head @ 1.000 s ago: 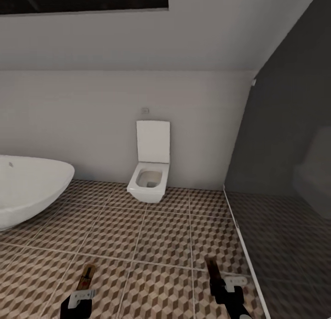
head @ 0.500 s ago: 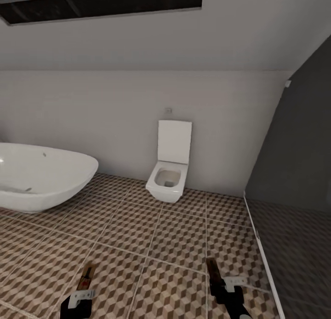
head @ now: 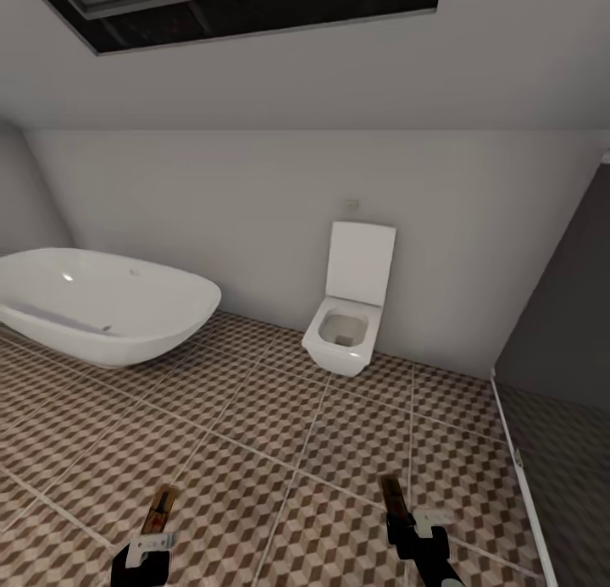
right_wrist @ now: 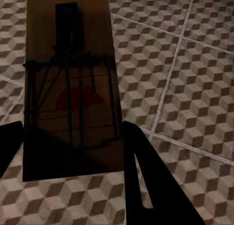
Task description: Take the four mousetraps from the cabinet in the bathroom and place them on the bathroom floor. Make sure all four end up on the same floor surface, and ensure that at least two of them are either under or directly next to the same bathroom sink.
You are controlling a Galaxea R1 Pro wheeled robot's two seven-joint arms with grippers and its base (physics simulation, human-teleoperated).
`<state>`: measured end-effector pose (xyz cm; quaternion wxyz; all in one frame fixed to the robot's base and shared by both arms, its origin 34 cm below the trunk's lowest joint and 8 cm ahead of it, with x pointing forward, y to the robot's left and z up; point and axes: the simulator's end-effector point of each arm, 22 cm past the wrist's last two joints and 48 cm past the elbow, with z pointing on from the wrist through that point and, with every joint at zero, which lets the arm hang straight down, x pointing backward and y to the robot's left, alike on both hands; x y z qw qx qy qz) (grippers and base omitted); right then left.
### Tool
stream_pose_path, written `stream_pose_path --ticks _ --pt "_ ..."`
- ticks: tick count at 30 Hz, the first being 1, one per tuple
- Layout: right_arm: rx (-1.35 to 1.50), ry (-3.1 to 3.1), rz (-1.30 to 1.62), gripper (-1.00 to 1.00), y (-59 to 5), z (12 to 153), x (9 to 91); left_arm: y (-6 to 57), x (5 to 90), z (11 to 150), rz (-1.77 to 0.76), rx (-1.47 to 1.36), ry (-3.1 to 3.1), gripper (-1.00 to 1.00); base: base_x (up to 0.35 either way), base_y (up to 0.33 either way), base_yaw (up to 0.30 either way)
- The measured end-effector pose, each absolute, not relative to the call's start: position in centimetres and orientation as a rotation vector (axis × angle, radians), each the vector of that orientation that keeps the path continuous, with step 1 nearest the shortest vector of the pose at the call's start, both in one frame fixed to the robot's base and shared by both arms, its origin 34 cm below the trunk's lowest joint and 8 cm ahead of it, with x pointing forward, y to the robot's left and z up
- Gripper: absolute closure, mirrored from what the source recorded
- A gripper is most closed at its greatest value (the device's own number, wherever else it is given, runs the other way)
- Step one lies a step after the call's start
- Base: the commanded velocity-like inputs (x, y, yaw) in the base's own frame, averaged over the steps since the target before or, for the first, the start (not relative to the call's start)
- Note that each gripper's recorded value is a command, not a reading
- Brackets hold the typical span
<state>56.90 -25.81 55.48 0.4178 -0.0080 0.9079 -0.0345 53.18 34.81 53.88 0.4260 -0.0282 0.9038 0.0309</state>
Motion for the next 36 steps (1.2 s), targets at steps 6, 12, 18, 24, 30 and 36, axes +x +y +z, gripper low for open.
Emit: stream_pose_path --ticks 6,12,18,24,30,36 --pt "-0.02 2.278 -0.086 1.0 -25.76 55.48 56.9 34.81 53.2 53.89 0.077 -0.071 2.259 1.0 0.0 0.0 0.289" --pt "-0.02 2.278 -0.085 1.0 -25.74 55.48 56.9 34.8 53.2 53.89 0.077 -0.07 2.259 1.0 0.0 0.0 0.289" --pt "-0.02 2.278 -0.085 1.0 -25.74 55.48 56.9 34.8 53.2 53.89 0.077 -0.07 2.259 1.0 0.0 0.0 0.289" --pt "-0.02 2.28 -0.085 1.0 -25.73 55.42 56.82 34.81 53.18 53.88 0.077 -0.071 2.259 1.0 0.0 0.0 0.289" --pt "-0.02 2.281 -0.085 1.0 -25.73 55.39 56.79 34.83 53.2 53.89 0.078 -0.071 2.259 1.0 0.001 0.0 0.289" --pt "-0.02 2.281 -0.085 1.0 -25.73 55.41 56.78 34.83 53.19 53.91 0.078 -0.071 2.259 1.0 0.113 0.0 0.288"
